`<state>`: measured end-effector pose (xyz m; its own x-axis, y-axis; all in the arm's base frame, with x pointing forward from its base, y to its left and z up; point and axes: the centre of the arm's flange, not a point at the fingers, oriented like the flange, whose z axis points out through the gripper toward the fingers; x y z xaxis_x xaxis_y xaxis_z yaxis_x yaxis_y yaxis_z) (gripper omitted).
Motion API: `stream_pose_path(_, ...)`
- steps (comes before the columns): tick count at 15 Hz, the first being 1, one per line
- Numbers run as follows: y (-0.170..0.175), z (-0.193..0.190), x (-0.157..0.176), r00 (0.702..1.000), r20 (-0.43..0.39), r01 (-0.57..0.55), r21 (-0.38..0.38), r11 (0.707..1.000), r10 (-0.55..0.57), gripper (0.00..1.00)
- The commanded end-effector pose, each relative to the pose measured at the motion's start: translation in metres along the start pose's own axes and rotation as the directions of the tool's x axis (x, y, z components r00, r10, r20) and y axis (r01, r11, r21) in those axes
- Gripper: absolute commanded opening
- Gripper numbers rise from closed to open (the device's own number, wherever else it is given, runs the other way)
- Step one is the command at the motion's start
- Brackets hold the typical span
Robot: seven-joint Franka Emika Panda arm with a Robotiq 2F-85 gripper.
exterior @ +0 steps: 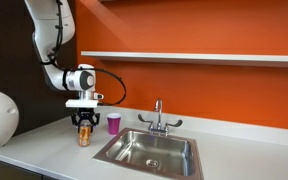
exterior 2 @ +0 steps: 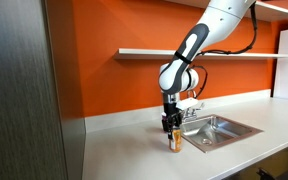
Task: Take the can out of the sink.
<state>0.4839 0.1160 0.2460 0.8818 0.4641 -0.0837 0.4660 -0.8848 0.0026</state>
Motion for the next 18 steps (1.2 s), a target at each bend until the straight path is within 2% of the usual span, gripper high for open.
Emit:
stream_pose_path(1, 0.003, -0.003, 0.001, 1.0, -0.014, 0.008, 0.006, 1.0, -0.008, 0.39)
stream_pose_path(7, 0.003, -0.001, 0.0, 1.0, -0.008, 0.005, 0.006, 1.0, -0.005, 0.39)
stream_pose_path(8, 0.003, 0.0, 0.0, 1.0, -0.004, 0.004, 0.004, 1.0, -0.004, 0.8)
stream_pose_path(9, 0.003, 0.0, 0.0, 1.0, -0.004, 0.005, 0.005, 1.0, -0.005, 0.91)
stream_pose_path(10, 0.003, 0.0, 0.0, 1.0, -0.004, 0.004, 0.005, 1.0, -0.004, 0.96)
stream_pose_path(12, 0.004, -0.001, 0.0, 1.0, -0.005, 0.002, 0.004, 1.0, -0.002, 1.0)
stream_pose_path(18, 0.006, -0.012, -0.002, 1.0, -0.003, -0.002, -0.011, 1.0, 0.002, 1.0)
